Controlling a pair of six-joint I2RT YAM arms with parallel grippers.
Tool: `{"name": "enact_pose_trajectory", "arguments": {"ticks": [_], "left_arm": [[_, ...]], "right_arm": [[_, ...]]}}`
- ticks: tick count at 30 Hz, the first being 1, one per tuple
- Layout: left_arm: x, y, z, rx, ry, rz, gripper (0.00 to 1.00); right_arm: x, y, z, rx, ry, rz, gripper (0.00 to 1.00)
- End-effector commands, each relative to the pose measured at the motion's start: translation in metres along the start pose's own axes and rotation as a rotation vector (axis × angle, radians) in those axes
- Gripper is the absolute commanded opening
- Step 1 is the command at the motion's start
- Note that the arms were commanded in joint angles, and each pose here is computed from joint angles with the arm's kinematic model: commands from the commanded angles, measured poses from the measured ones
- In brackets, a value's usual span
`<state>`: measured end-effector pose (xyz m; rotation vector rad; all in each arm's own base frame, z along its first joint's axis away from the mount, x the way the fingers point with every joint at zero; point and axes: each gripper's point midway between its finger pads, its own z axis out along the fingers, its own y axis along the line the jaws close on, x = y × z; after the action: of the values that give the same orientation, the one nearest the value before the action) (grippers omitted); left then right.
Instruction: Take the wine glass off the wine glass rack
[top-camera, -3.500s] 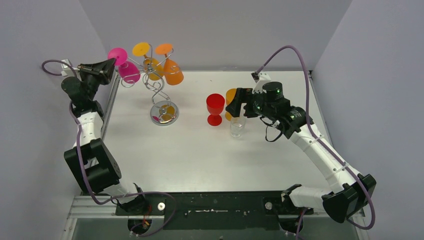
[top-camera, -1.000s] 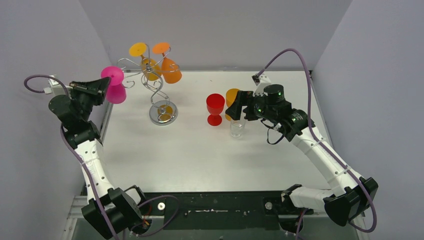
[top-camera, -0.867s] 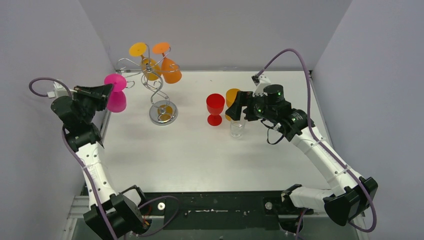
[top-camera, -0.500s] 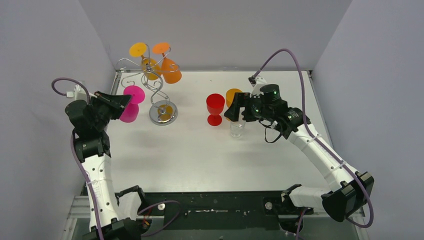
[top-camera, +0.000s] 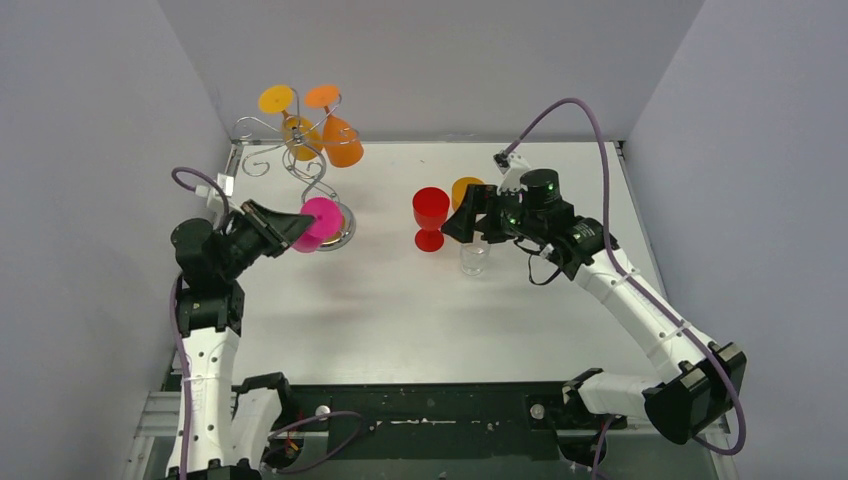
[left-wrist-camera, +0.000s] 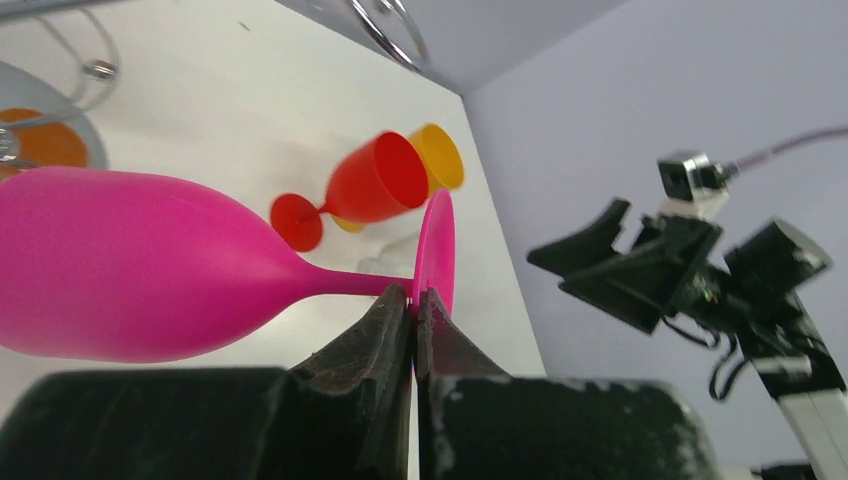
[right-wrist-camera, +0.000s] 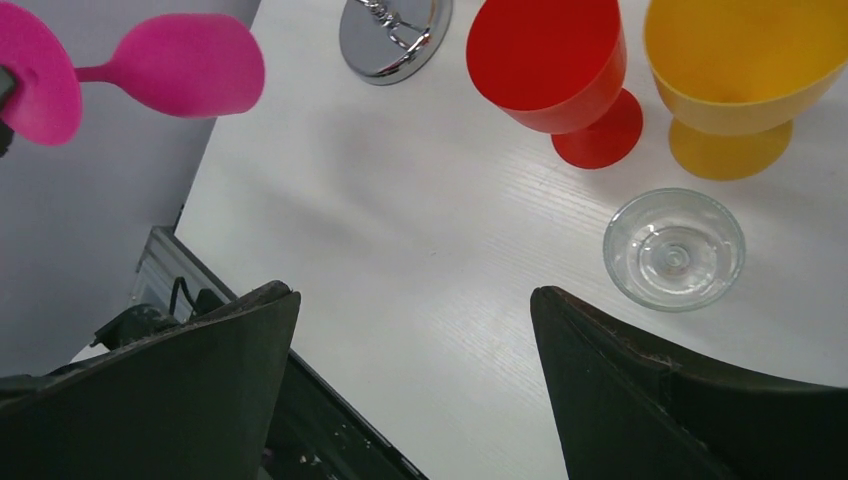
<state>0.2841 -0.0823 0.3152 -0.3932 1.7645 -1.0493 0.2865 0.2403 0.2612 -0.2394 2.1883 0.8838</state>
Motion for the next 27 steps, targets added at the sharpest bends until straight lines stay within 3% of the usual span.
{"name": "enact_pose_trajectory", "arguments": {"ticks": [1, 8, 12, 18, 23, 27], "left_arm": [[0.023, -0.056, -0.008, 0.292, 0.063, 0.118, 0.0], [0.094, -0.076, -0.004, 0.382, 0.315, 0.187, 0.0], [0.125, -0.082, 0.002, 0.409, 0.401, 0.208, 0.0], [0.136, -0.098, 0.007, 0.463, 0.406, 0.232, 0.0], [0.136, -0.104, 0.006, 0.499, 0.408, 0.23, 0.0], [0.137, -0.107, 0.003, 0.524, 0.416, 0.236, 0.0]], "right_arm": [[-0.012, 0.034, -0.002, -0.186, -0.064, 0.017, 0.89], [0.006, 0.088, -0.001, -0.473, -0.022, 0.062, 0.8], [0.016, 0.119, -0.002, -0.6, -0.016, 0.044, 0.75], [0.023, 0.121, 0.003, -0.609, 0.004, 0.052, 0.6], [0.027, 0.128, 0.002, -0.663, 0.036, 0.046, 0.43], [0.032, 0.13, 0.002, -0.687, 0.071, 0.026, 0.38]]}}
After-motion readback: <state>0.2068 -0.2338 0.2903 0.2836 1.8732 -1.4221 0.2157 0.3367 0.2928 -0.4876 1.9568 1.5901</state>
